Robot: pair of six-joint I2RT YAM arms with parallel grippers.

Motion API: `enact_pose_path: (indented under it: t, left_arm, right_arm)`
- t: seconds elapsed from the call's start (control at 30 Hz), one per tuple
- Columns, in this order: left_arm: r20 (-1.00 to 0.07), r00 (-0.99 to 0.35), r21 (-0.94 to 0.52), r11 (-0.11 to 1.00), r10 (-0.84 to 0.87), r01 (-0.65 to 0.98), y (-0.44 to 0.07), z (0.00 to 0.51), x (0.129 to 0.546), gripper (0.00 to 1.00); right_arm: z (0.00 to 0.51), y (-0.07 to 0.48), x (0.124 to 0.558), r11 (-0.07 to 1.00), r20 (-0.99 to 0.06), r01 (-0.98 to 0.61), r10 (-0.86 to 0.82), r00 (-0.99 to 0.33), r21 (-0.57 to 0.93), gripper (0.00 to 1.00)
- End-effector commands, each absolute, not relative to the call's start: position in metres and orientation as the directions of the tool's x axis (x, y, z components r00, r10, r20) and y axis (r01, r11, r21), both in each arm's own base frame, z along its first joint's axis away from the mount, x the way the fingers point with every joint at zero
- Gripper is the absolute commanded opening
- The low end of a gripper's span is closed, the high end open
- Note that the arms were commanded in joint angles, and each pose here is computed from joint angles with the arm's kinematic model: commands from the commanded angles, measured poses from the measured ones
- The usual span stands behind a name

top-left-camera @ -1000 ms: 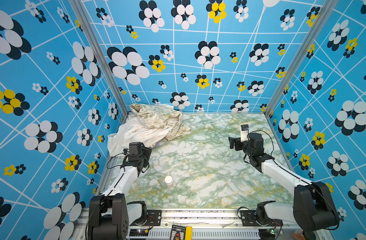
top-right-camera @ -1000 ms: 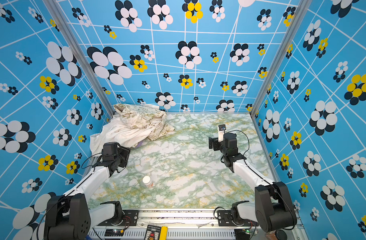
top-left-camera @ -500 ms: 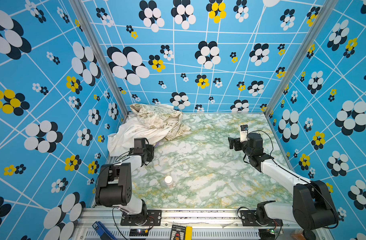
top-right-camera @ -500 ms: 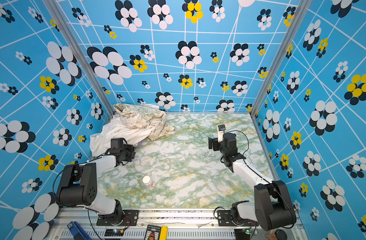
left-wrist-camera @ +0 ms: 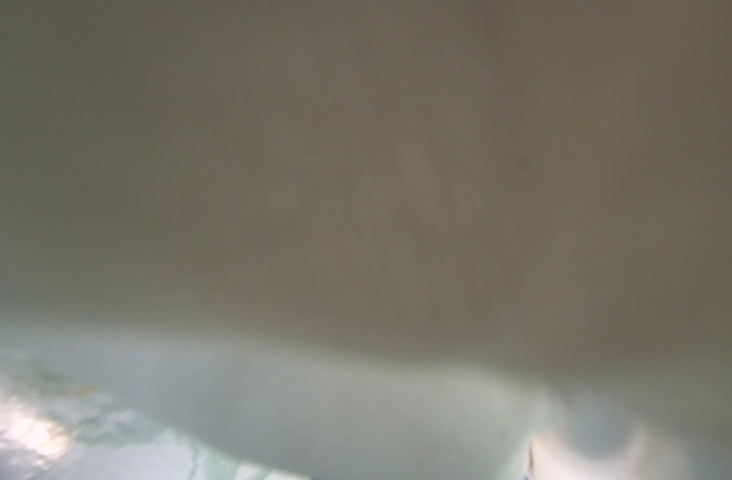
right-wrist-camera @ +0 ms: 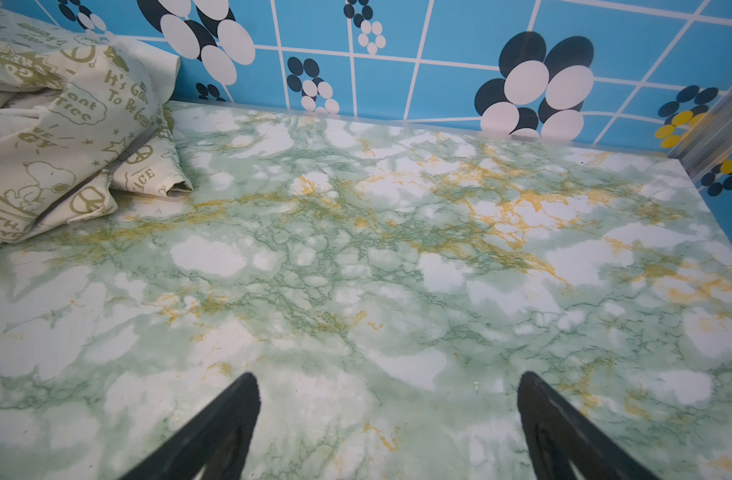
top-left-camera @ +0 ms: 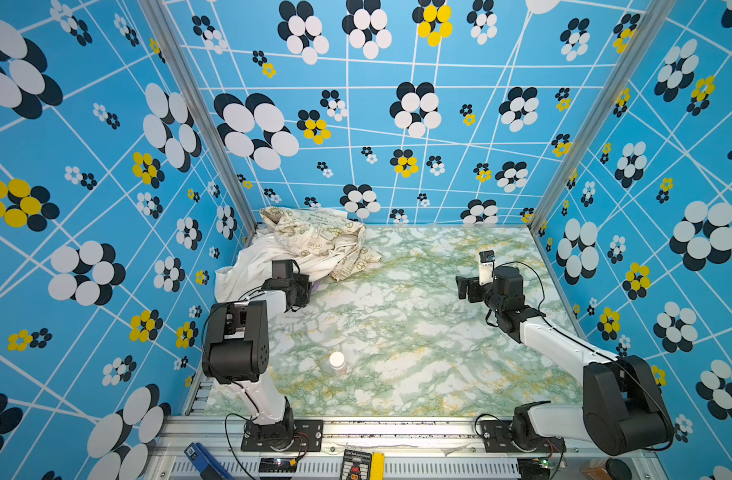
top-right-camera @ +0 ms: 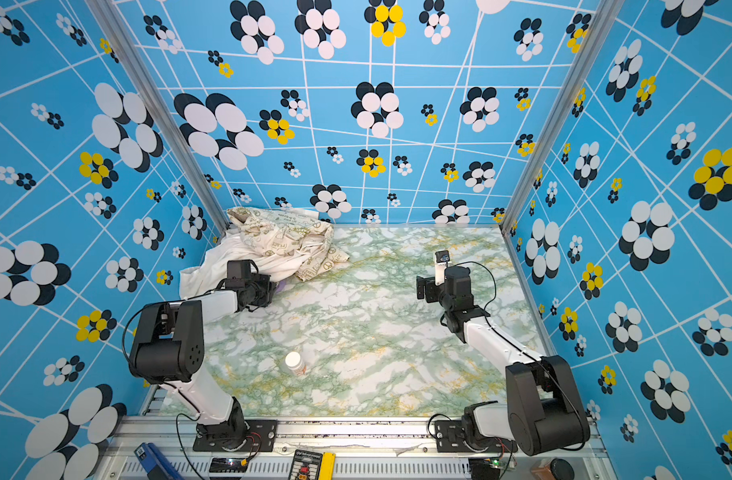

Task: Pick out a specific cloth from the pile
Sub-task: 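Push the left gripper under the cream cloths at the pile's near edge, then close the left gripper on the purple cloth beneath the cream cloths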

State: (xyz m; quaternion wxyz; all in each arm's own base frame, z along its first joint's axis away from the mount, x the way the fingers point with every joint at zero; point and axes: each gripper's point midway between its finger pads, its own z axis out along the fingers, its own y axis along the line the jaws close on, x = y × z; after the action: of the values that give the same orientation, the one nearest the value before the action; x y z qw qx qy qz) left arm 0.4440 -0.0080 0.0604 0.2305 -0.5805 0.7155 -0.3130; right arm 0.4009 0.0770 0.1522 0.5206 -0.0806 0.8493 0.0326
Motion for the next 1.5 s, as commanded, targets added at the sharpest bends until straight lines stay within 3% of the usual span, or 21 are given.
enact_pose_path:
  t: [0.0,0.23,0.43,0.73,0.9,1.03,1.17,1.47]
  left_arm:
    - [-0.037,-0.252,-0.715,0.202,-0.967,-0.670,0.005,0.068,0.455,0.00]
    - [-0.134,-0.308,-0.740,0.301,-0.942,-0.601,0.017,0.100,0.484,0.00]
    - [-0.150,-0.351,-0.780,0.329,-0.924,-0.532,0.011,0.125,0.515,0.00]
    - [-0.090,-0.382,-0.623,0.351,-0.920,-0.699,0.010,0.062,0.487,0.00]
    - [-0.059,-0.400,-0.579,0.358,-0.914,-0.732,0.006,0.046,0.473,0.09]
    - [-0.094,-0.404,-0.580,0.380,-0.910,-0.721,0.010,0.061,0.468,0.26]
    - [-0.097,-0.401,-0.570,0.381,-0.911,-0.728,0.012,0.074,0.452,0.37]
    - [-0.084,-0.366,-0.529,0.353,-0.927,-0.772,0.014,0.083,0.405,0.48]
  right_arm:
    - [0.159,0.078,0.407,0.987,-0.895,-0.156,-0.093,-0.437,-0.027,0.99]
    - [0.161,0.076,0.409,0.990,-0.897,-0.139,-0.083,-0.434,-0.025,0.99]
    - [0.162,0.075,0.409,0.991,-0.897,-0.135,-0.081,-0.434,-0.024,0.99]
    - [0.154,0.072,0.404,0.993,-0.888,-0.114,-0.068,-0.455,-0.017,0.99]
    - [0.151,0.071,0.403,0.994,-0.883,-0.107,-0.059,-0.465,-0.010,0.99]
    - [0.150,0.071,0.403,0.994,-0.882,-0.107,-0.057,-0.467,-0.008,0.99]
    - [0.150,0.070,0.403,0.995,-0.882,-0.099,-0.049,-0.469,-0.002,0.99]
    - [0.149,0.071,0.402,0.995,-0.881,-0.096,-0.036,-0.471,0.010,0.99]
